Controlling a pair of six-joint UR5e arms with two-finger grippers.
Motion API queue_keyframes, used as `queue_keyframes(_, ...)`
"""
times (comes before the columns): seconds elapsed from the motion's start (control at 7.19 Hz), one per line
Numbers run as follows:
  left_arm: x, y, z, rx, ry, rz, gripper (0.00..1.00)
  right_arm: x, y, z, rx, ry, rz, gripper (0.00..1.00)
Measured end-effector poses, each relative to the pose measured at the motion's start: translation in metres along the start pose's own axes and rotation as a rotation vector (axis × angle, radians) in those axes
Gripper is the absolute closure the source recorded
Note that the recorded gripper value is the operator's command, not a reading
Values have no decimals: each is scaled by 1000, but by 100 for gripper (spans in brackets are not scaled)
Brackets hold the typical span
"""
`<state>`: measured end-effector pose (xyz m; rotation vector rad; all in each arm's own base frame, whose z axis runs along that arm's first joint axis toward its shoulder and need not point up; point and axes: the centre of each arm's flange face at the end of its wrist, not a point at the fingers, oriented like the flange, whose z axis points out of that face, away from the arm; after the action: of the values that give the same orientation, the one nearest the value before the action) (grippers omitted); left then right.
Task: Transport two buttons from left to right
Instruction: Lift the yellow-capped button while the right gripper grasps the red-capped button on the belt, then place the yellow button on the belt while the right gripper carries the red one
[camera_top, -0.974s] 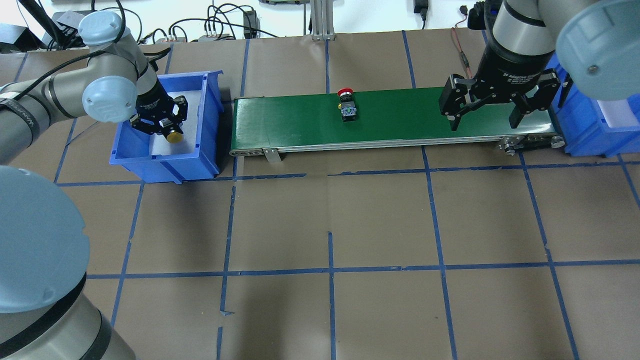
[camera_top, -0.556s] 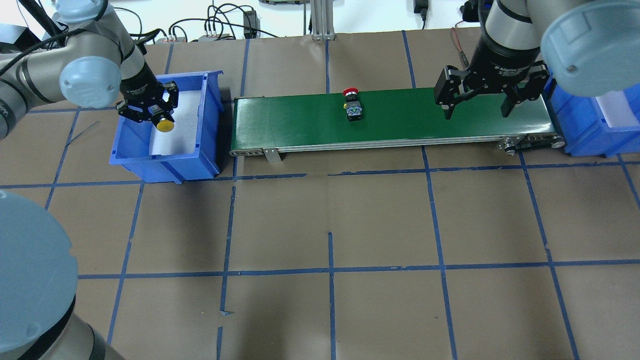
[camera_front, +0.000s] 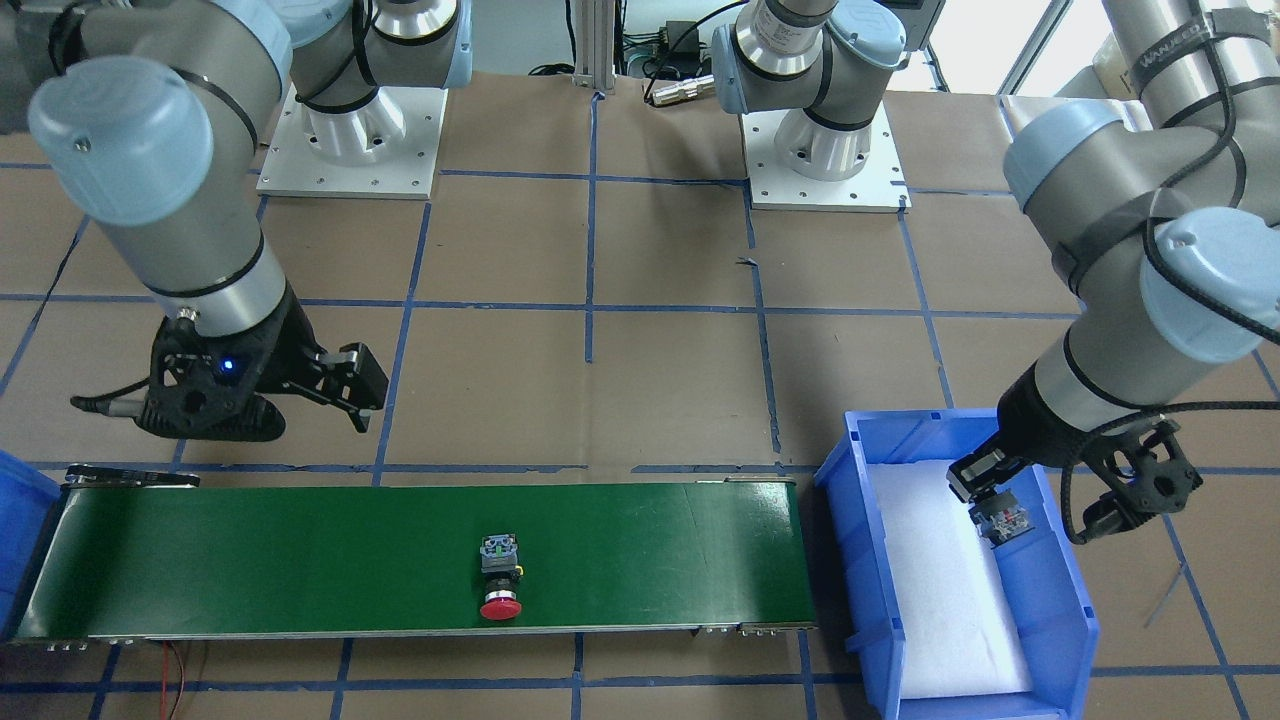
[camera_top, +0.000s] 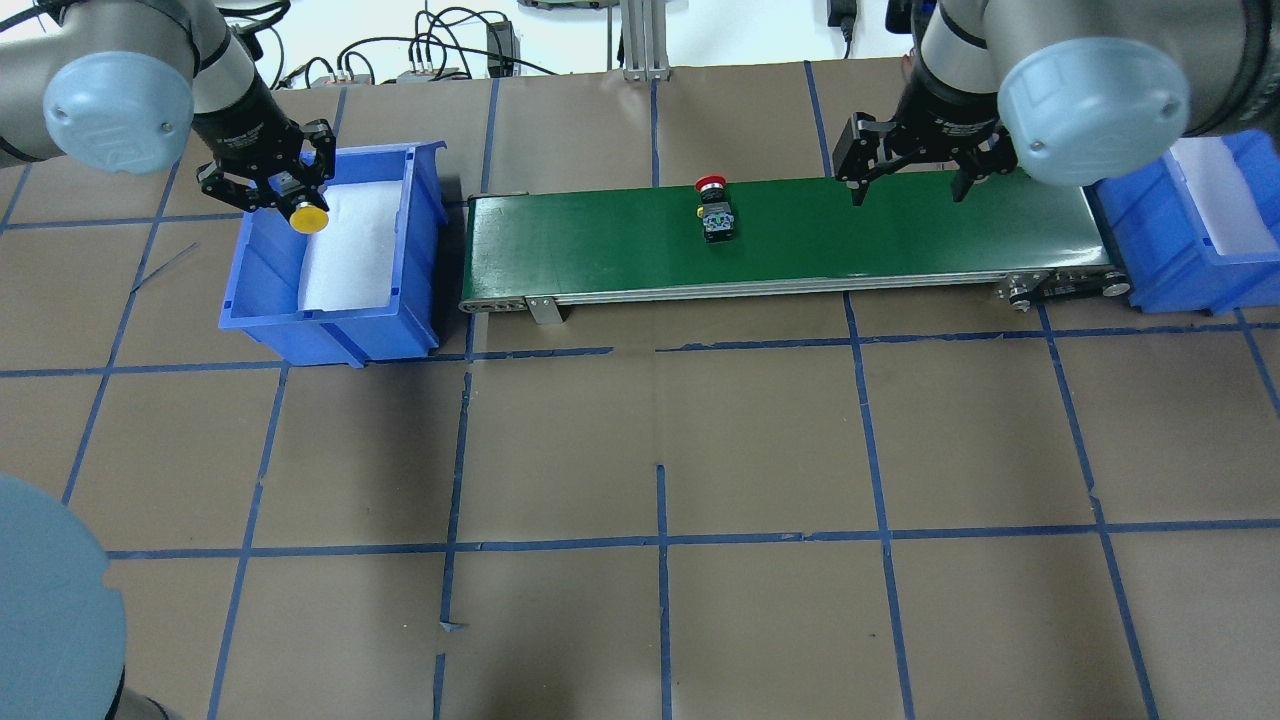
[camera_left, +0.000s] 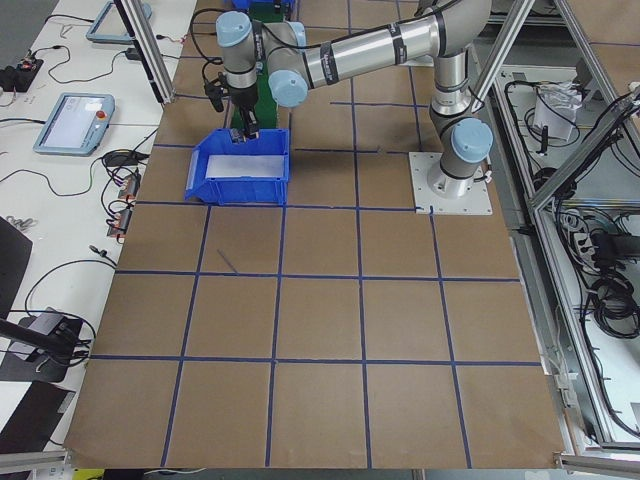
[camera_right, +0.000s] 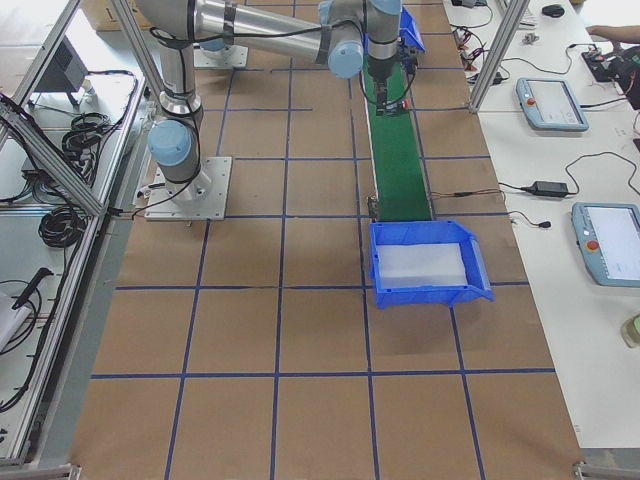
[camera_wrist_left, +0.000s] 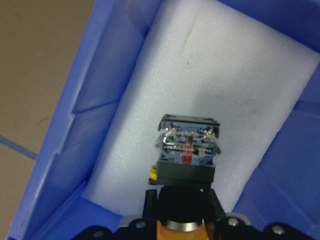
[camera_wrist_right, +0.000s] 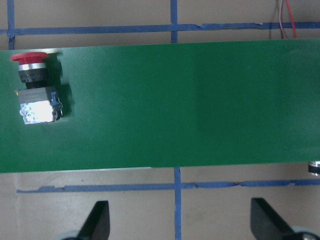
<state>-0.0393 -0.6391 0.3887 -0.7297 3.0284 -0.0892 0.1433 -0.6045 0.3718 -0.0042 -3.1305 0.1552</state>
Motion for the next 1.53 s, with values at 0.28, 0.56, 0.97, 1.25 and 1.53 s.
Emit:
queue_keyframes(0.28,51,27,-26,41,21,-19,73,-23,-26,36,-9,-6,-47,0)
queue_keyframes(0.56,100,57,-27,48,32,15,73,-52,-37,64,-37,-9,-97,0)
queue_keyframes(0.97,133,65,17,6,19,49,72,-71,-40,97,-67,-9,-128,0)
queue_keyframes(1.25,158,70,48,10,17,79,73,-74,-45,102,-52,-11,-130,0)
queue_keyframes(1.53,177,68,73,23,24,89,73,-76,-56,104,-39,-12,-130,1)
